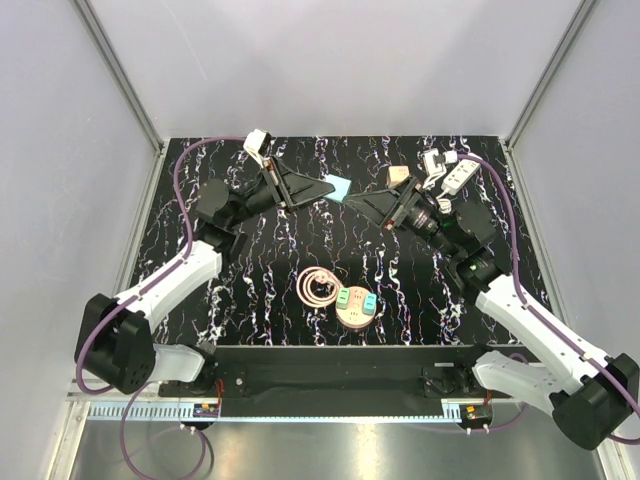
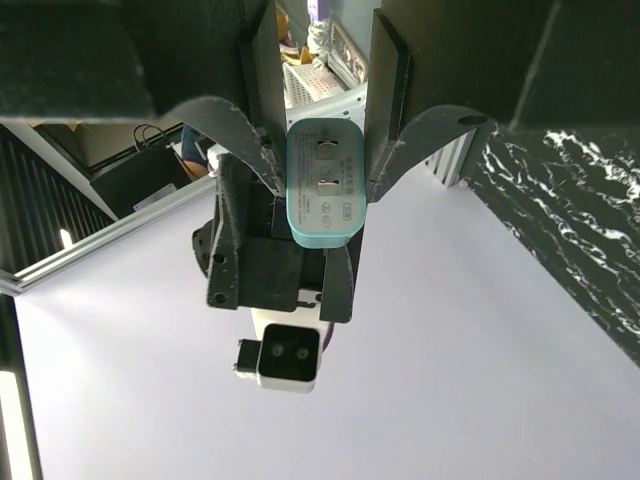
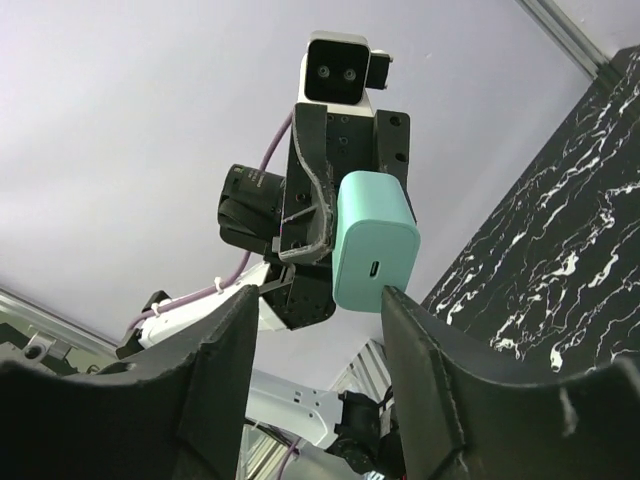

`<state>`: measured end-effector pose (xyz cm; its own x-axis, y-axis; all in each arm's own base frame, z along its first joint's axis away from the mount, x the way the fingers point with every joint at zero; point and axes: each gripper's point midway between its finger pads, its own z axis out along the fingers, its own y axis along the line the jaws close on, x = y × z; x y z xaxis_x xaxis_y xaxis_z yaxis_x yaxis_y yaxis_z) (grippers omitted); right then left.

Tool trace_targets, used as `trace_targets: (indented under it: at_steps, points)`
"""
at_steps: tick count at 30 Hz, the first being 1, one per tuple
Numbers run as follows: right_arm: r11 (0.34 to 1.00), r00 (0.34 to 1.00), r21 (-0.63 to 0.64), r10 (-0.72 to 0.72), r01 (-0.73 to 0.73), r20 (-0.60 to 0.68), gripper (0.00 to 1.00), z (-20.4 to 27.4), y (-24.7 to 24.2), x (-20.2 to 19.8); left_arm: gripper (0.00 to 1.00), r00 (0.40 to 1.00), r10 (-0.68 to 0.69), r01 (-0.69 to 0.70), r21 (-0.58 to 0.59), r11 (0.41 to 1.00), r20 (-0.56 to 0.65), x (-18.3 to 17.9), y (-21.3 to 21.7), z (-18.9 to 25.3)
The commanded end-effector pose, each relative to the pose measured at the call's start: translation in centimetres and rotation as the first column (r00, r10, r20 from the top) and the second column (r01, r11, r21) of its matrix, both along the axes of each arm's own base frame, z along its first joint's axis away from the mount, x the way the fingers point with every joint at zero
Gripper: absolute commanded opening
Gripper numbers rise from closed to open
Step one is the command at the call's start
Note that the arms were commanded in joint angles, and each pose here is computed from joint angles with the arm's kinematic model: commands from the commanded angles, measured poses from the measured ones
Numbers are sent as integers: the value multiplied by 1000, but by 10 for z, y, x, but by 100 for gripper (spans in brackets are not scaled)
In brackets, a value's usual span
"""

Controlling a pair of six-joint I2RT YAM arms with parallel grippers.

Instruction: Insert the plug

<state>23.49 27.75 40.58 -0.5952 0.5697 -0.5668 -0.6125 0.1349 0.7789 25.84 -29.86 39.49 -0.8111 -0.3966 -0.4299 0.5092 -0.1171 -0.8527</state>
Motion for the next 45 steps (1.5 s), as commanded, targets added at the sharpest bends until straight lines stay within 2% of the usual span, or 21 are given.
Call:
trace_targets:
  at_steps: [1, 4, 6, 8, 9, 13, 18, 21, 24, 31, 35, 41, 45]
  points:
    - [997, 998, 69, -21, 16, 67, 57, 24, -9, -8, 0, 997, -26, 31, -71, 997, 68, -15, -5, 23]
    - [998, 997, 60, -27, 23, 69, 58, 26, -10, -9, 0, 997, -33, 38, -80, 996, 63, -17, -9, 23]
    - [997, 997, 62, -42, 38, 71, 62, 26, -13, -10, 0, 997, -42, 47, -88, 995, 61, -19, -11, 25]
    - [995, 995, 49, -93, 91, 38, 71, 20, -18, -3, 0, 997, -47, 53, -93, 994, 60, -20, -12, 27]
    - [992, 993, 51, -115, 113, 36, 71, 22, -23, -4, 0, 997, -47, 52, -91, 995, 56, -20, -12, 27]
    - [987, 987, 19, -158, 157, 13, 60, 19, -29, -1, 0, 998, -32, 36, -77, 996, 57, -21, -13, 27]
    - [991, 992, 18, -130, 130, -8, 63, 18, -25, -3, 0, 998, -27, 32, -86, 996, 65, -24, -14, 36]
    - [996, 996, 20, -91, 91, 6, 59, 23, -22, -9, 0, 997, -14, 20, -84, 996, 80, -29, -15, 42]
    - [998, 998, 27, -62, 62, 2, 63, 22, -18, -12, 0, 996, -4, 11, -87, 996, 88, -33, -14, 44]
    - [994, 996, 53, -92, 92, -7, 64, 14, -23, -9, 0, 997, -22, 28, -91, 995, 75, -39, -15, 42]
    - [994, 995, 47, -101, 102, -10, 51, 11, -23, -7, 0, 997, -24, 30, -89, 996, 76, -41, -15, 42]
    - [995, 998, 82, -62, 60, 25, 50, 19, -21, -14, 0, 998, -30, 35, -94, 995, 61, -39, -18, 35]
    - [995, 998, 89, -54, 51, 28, 44, 17, -21, -15, 0, 997, -40, 46, -96, 994, 63, -38, -21, 31]
